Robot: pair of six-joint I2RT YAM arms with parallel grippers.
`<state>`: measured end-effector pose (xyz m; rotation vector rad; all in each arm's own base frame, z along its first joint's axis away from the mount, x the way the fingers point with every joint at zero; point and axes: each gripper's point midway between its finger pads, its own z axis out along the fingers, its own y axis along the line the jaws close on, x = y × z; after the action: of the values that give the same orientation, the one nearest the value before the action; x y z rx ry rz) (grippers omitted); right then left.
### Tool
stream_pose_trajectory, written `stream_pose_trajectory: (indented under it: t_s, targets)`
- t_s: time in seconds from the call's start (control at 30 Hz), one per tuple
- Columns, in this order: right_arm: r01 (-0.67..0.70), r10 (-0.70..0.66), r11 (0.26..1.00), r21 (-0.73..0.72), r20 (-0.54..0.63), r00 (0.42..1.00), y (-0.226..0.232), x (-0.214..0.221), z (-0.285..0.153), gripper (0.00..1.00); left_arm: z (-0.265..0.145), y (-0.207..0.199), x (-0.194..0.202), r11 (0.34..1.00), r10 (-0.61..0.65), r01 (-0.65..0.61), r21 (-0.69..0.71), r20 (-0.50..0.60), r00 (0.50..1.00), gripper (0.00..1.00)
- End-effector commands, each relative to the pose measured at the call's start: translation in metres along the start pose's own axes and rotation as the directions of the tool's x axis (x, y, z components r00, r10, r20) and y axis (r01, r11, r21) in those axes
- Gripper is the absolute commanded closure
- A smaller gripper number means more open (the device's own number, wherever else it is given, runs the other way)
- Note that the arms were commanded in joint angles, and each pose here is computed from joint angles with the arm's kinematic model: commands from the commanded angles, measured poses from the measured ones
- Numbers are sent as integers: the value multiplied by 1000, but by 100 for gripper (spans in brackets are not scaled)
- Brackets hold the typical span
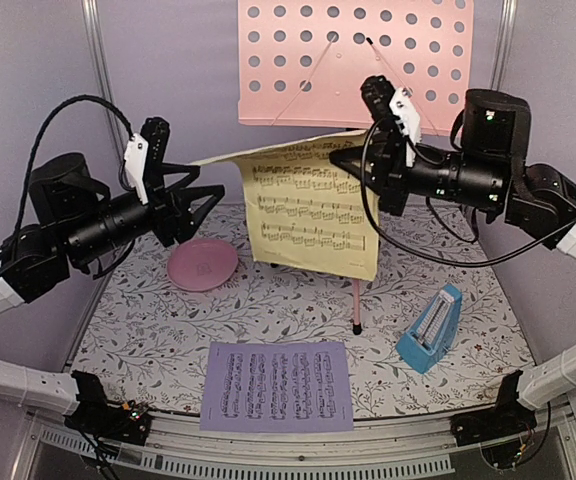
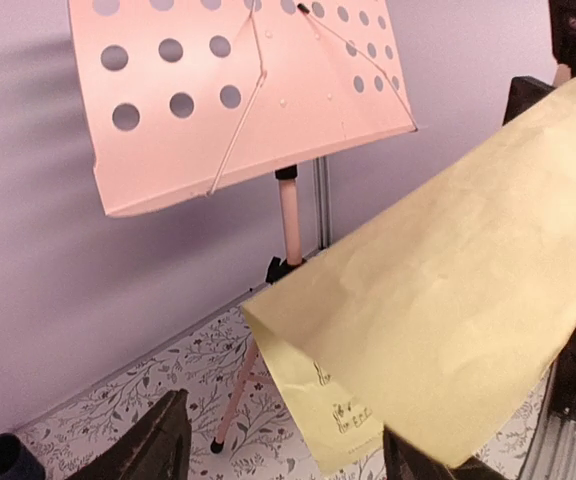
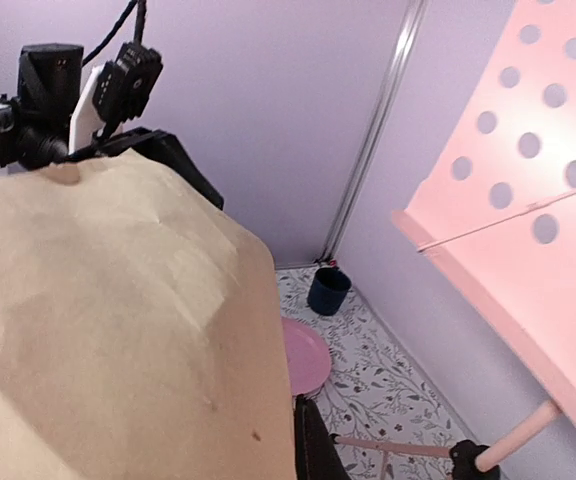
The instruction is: Set up the instrument practice props
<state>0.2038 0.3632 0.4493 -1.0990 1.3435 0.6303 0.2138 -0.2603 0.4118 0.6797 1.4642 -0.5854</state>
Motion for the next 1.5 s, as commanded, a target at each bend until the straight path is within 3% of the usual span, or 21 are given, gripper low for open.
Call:
stream_pose_trajectory:
  t_s: [0.0,0.37,0.57,0.87,1.47]
  targets:
    - [-67,12,974,216,246,969,-53,-86,-62,100,21,6,-61,1000,15,-11,-29,128,992,35]
    - [-183,-69,835,519,429,901,-119,-147,-157,100,96,25,-157,995,80,-64,-77,224,971,38]
    - [-158,-124,815,558,434,892,-137,-153,-162,100,140,31,-176,992,120,-106,-74,212,970,39]
    - [-154,-125,798,582,410,904,-167,-148,-152,100,186,37,-171,984,157,-136,-117,195,968,44]
    - [-140,-166,688,712,342,925,-205,-140,-145,100,238,41,-135,972,198,-177,-158,133,971,54]
